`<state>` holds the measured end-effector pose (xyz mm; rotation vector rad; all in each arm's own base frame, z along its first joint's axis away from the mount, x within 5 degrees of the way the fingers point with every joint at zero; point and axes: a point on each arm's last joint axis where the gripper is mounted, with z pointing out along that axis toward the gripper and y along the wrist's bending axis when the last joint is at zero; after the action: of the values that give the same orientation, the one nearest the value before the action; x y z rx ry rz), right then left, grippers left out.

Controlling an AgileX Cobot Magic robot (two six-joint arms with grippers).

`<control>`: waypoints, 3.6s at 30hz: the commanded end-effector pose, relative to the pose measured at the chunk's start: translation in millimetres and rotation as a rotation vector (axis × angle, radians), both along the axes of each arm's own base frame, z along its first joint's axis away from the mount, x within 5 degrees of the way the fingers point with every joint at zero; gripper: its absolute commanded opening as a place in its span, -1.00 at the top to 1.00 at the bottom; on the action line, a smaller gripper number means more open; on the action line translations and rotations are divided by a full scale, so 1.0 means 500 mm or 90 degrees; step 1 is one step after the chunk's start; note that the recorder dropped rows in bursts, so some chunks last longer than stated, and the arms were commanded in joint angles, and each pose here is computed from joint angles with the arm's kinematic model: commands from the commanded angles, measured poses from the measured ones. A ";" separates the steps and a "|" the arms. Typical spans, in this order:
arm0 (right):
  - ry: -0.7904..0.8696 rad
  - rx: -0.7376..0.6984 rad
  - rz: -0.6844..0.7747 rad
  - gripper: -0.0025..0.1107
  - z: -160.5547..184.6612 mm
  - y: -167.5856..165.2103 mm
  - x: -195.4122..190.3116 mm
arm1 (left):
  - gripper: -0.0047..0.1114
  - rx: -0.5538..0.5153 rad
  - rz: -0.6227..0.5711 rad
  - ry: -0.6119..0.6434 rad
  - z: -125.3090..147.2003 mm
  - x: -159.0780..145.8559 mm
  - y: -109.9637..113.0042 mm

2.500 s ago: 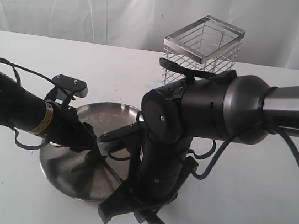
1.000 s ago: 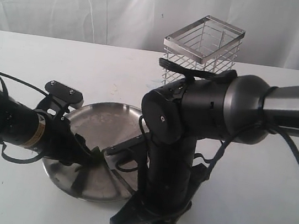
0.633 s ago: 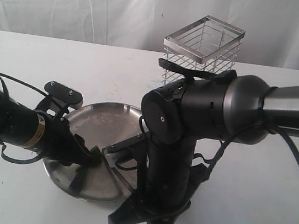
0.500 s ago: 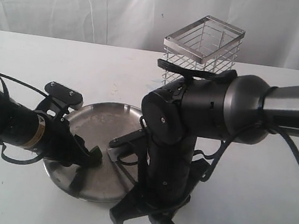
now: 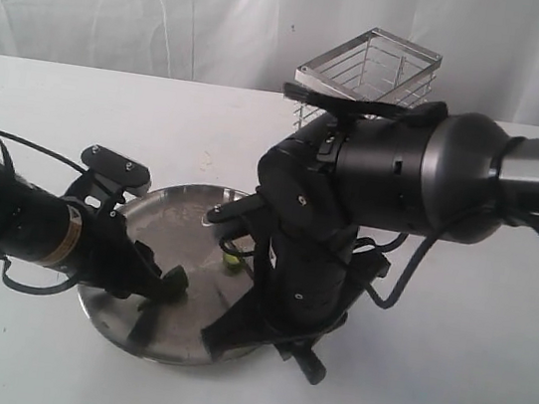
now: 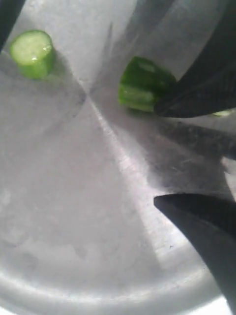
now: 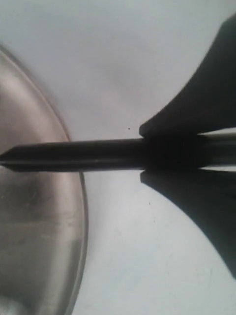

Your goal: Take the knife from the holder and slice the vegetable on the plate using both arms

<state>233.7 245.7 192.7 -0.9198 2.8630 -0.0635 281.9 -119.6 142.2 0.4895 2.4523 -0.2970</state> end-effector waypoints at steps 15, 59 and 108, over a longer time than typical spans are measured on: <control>0.064 0.106 0.019 0.96 0.006 0.058 -0.051 | 0.02 0.012 0.057 -0.124 0.102 -0.020 0.031; 0.055 0.090 -0.009 0.96 -0.051 0.079 -0.041 | 0.02 -0.005 0.061 -0.115 0.102 -0.021 0.029; 0.067 0.071 0.004 0.96 -0.056 0.075 -0.044 | 0.92 -0.300 -0.035 0.032 0.030 0.071 0.059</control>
<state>212.0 282.8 162.7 -0.9143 2.9346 0.1485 316.9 -89.8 154.7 0.3410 2.3267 -0.8796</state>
